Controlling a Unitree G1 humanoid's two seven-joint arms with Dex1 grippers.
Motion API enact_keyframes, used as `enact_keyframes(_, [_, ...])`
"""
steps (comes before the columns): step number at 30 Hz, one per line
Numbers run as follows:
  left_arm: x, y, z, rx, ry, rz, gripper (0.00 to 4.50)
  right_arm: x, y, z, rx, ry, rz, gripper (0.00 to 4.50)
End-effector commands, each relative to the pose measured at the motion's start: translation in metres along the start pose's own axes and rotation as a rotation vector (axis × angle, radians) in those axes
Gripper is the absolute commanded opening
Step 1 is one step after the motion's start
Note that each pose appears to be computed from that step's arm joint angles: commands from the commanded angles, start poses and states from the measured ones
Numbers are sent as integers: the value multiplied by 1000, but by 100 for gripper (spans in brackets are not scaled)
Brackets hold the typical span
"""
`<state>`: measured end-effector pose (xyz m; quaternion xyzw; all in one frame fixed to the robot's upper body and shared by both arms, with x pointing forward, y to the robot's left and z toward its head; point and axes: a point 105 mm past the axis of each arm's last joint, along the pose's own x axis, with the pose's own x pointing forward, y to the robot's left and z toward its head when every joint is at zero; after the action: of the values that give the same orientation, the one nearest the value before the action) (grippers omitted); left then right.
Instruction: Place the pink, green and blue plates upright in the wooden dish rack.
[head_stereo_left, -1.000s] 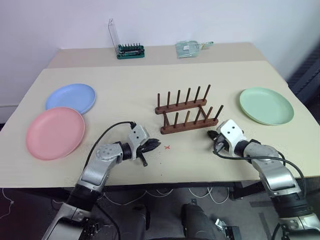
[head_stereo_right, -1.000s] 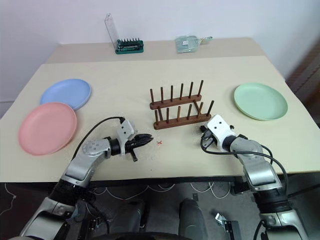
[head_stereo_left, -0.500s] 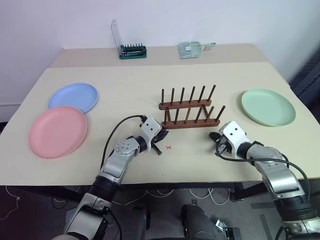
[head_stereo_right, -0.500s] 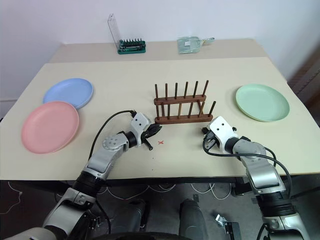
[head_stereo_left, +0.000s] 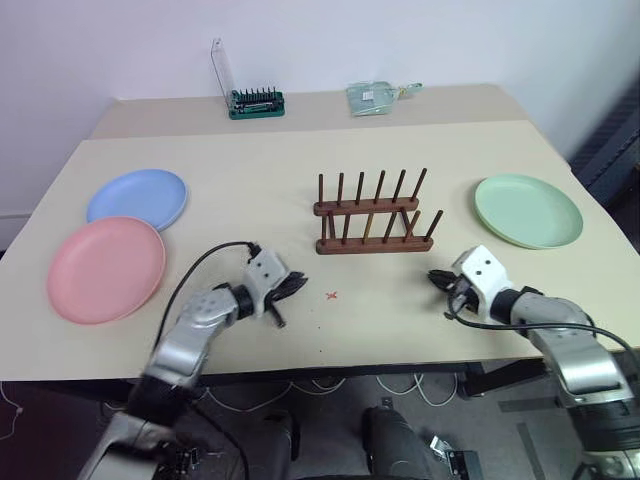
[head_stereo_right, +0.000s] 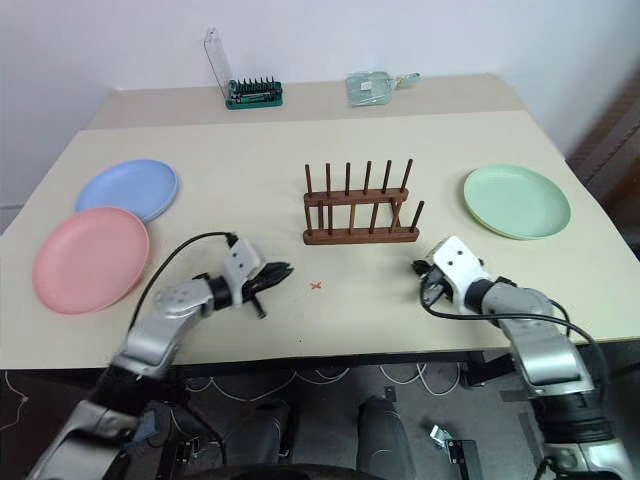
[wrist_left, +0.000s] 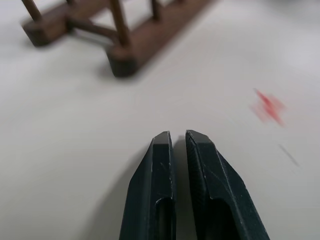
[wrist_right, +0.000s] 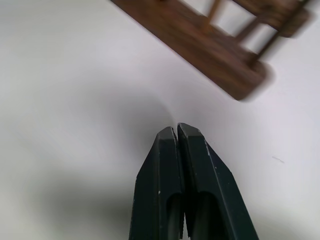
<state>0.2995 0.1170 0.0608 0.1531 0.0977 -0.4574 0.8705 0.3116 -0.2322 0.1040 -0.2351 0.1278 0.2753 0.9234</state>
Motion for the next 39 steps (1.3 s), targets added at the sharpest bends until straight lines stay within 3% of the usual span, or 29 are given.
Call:
enact_keyframes(1, [-28, -10, -43, -111, 146, -42, 47, -15, -21, 12, -12, -36, -42, 6])
enact_keyframes(5, [-40, -7, -46, -134, 156, -26, 47, -19, -25, 12, -12, -35, -39, 6])
enact_keyframes(7, [-60, 3, -35, -191, 81, 3, 100, -22, -17, 22, 15, -69, 26, 58])
enact_keyframes(9, [-73, 14, -21, -211, 14, 45, 180, -23, -10, 28, 17, -84, 76, 135])
enact_keyframes(14, [-90, 41, 10, -221, -115, 184, 430, -21, 9, 43, 3, -130, 185, 394])
enact_keyframes(15, [-93, 46, 13, -220, -129, 216, 450, -21, 10, 45, -9, -136, 186, 445])
enact_keyframes(20, [-149, 97, 34, -282, -270, 573, 450, -23, 13, 69, -49, -206, 213, 449])
enact_keyframes(27, [-250, 140, 5, -397, -250, 1091, 450, -17, 8, 77, -87, -212, 218, 449])
enact_keyframes(31, [-261, 136, -12, -409, -160, 1120, 450, -12, 9, 75, -92, -215, 236, 449])
enact_keyframes(39, [-269, 129, -52, -613, -88, 1221, 450, -8, 9, 69, -94, -223, 240, 449])
